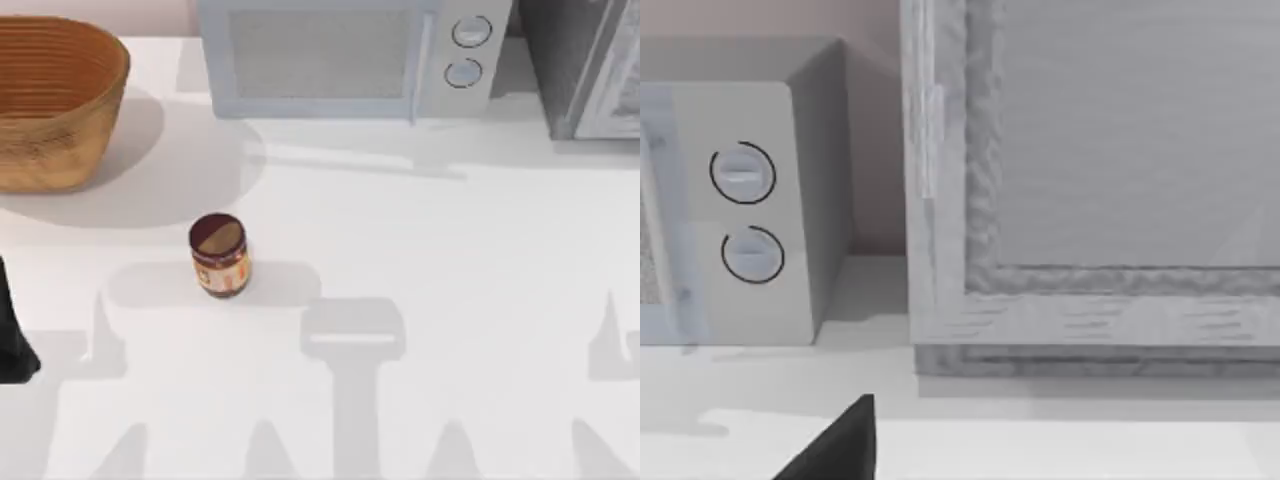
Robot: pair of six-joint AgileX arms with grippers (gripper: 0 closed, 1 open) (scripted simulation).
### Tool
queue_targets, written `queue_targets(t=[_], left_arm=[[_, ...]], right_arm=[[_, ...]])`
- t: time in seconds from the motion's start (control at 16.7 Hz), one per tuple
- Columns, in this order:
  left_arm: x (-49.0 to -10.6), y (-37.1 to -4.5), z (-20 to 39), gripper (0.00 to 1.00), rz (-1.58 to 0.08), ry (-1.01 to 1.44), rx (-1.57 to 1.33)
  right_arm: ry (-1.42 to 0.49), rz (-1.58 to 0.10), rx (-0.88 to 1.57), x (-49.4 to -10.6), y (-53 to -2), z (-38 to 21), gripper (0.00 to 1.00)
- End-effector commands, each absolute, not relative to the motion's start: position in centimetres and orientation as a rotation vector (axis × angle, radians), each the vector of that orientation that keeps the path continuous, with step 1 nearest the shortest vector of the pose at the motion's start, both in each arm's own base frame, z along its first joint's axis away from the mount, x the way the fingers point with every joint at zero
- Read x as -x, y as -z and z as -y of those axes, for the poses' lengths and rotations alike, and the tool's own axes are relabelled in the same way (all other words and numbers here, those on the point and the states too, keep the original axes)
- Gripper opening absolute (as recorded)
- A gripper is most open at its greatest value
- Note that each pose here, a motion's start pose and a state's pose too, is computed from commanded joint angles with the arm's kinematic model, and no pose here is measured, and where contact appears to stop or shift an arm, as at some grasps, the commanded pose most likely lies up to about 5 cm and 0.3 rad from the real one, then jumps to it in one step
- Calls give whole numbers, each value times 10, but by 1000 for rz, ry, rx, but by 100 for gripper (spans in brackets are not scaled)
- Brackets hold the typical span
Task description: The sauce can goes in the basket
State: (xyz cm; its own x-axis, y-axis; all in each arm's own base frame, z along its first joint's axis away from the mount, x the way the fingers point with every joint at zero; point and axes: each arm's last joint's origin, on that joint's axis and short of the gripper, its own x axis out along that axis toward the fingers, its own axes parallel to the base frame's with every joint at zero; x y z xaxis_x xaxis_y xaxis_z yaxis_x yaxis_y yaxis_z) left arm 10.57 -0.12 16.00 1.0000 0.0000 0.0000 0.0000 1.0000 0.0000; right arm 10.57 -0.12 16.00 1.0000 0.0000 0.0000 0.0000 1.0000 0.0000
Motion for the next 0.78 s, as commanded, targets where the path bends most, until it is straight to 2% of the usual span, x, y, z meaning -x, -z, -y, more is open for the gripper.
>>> queue_targets(t=[0.24,0.54,0.78], left_arm=[[-107,-157,1,100,-31,4,-18],[-116,-148,3,100,-243,76,-183],[-129,-148,6,100,-435,229,-358]], right_arm=[[0,0,0,-106,-160,1,100],[0,0,0,-106,-160,1,100],[0,0,0,-106,-160,1,100]])
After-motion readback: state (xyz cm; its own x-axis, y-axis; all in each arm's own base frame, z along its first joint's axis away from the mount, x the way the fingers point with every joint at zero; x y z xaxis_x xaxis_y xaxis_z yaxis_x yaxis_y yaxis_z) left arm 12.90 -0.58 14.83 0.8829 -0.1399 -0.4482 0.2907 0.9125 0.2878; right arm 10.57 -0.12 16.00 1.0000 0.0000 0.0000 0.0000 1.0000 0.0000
